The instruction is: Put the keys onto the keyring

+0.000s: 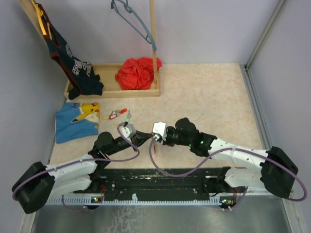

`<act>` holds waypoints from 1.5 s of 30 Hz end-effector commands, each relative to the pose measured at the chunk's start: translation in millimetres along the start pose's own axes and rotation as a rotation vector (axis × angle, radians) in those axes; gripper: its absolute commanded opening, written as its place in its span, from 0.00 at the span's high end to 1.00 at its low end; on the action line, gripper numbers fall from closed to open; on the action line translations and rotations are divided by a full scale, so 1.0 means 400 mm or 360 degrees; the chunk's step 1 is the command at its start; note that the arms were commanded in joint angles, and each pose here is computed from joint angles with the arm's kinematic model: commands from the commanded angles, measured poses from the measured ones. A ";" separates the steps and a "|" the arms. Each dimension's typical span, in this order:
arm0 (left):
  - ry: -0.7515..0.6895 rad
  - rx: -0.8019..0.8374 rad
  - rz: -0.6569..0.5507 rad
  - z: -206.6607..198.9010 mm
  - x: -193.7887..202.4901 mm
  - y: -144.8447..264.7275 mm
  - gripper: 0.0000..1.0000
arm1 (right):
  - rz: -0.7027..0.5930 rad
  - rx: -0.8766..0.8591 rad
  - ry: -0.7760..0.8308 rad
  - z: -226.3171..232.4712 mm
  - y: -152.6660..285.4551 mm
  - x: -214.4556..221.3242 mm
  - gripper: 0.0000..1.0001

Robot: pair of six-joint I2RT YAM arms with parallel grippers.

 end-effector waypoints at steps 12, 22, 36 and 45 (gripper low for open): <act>-0.0117 -0.0039 -0.0095 0.005 -0.036 0.008 1.00 | -0.0263 0.0156 0.0007 -0.029 0.067 -0.062 0.64; -0.0105 -0.0021 -0.0093 0.005 -0.037 0.000 1.00 | -0.0406 0.0162 0.0016 -0.049 0.048 -0.106 0.63; -0.0094 -0.0013 -0.0106 0.003 -0.038 -0.003 1.00 | -0.0370 0.0161 -0.0106 -0.046 0.010 -0.087 0.68; -0.0089 -0.0003 -0.0121 0.001 -0.041 -0.003 1.00 | -0.0339 0.0159 -0.0113 -0.041 0.001 -0.071 0.84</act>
Point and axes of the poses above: each gripper's point midway between its finger pads, its own y axis back along the fingers, its own z axis along the line the jaws close on, x = y × z, the point moved 8 cm from there along y, back along the fingers, and after that the axes turned 7 degrees about y, right-handed, at the moved point
